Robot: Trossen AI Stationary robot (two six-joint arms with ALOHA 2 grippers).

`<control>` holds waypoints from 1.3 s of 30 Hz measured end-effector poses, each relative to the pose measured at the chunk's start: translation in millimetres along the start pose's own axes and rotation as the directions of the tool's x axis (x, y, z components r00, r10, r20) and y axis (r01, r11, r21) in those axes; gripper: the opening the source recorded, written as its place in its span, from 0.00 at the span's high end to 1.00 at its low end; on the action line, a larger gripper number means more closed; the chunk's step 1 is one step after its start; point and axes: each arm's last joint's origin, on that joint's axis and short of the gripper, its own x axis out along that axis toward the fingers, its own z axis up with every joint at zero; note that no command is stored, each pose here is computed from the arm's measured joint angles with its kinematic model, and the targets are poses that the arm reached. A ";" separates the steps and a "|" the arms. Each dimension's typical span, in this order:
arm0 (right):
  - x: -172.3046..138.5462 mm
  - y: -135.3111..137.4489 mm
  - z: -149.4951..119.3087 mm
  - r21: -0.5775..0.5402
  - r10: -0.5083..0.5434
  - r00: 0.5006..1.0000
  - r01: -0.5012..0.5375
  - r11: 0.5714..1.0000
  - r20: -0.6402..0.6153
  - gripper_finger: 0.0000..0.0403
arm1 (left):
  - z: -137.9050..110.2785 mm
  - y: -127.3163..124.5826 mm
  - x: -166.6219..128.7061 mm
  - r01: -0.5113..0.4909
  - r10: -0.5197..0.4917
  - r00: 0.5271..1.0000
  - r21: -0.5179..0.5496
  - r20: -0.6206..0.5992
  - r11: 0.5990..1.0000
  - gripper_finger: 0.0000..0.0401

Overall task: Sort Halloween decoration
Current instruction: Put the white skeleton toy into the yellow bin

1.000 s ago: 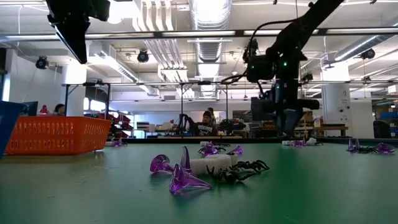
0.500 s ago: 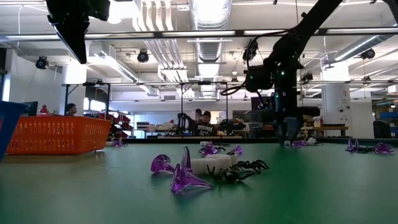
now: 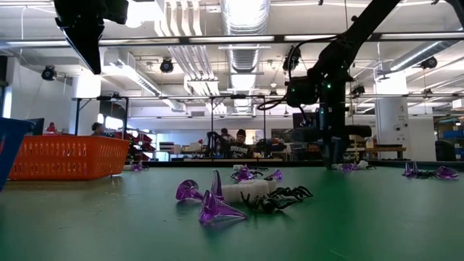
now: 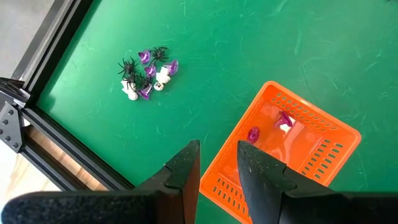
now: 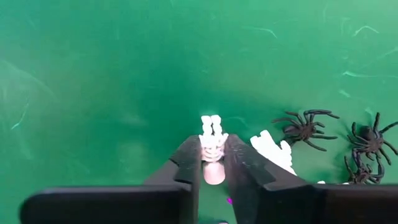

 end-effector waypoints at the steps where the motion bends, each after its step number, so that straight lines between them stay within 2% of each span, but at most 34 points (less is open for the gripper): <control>1: 0.0 0.0 0.0 -0.003 -0.001 1.000 0.001 1.000 0.001 0.90 | 0.0 0.0 0.0 0.000 0.000 1.000 0.000 0.000 1.000 0.78; 5: -1.4 -0.6 0.1 -0.006 -0.003 1.000 0.003 1.000 0.005 0.94 | 0.0 0.0 0.0 0.000 0.000 1.000 0.000 0.000 1.000 0.78; 18: -21.7 -7.1 -4.7 -0.016 -0.001 1.000 0.002 1.000 0.014 0.95 | -2.5 1.7 -0.1 -0.017 0.017 1.000 0.012 -0.024 1.000 0.78; 26: -52.3 -2.7 -12.0 -0.040 0.165 0.986 -0.164 0.986 0.027 0.96 | -3.4 2.4 -0.1 -0.023 0.023 0.999 0.020 -0.033 1.000 0.78; 31: -76.8 5.2 -24.9 -0.119 0.335 0.942 -0.335 0.935 -0.015 0.98 | -3.4 2.4 -0.2 -0.021 0.023 0.999 0.050 -0.033 0.999 0.78; 35: -98.0 10.6 -38.9 -0.156 0.408 0.913 -0.405 0.901 -0.010 0.98 | -3.4 2.4 -0.1 -0.021 0.023 0.999 0.068 -0.033 0.997 0.78; 39: -118.2 13.3 -58.4 -0.171 0.477 0.876 -0.482 0.860 -0.068 0.98 | -3.4 2.4 -0.2 -0.020 0.023 0.999 0.073 -0.033 0.997 0.78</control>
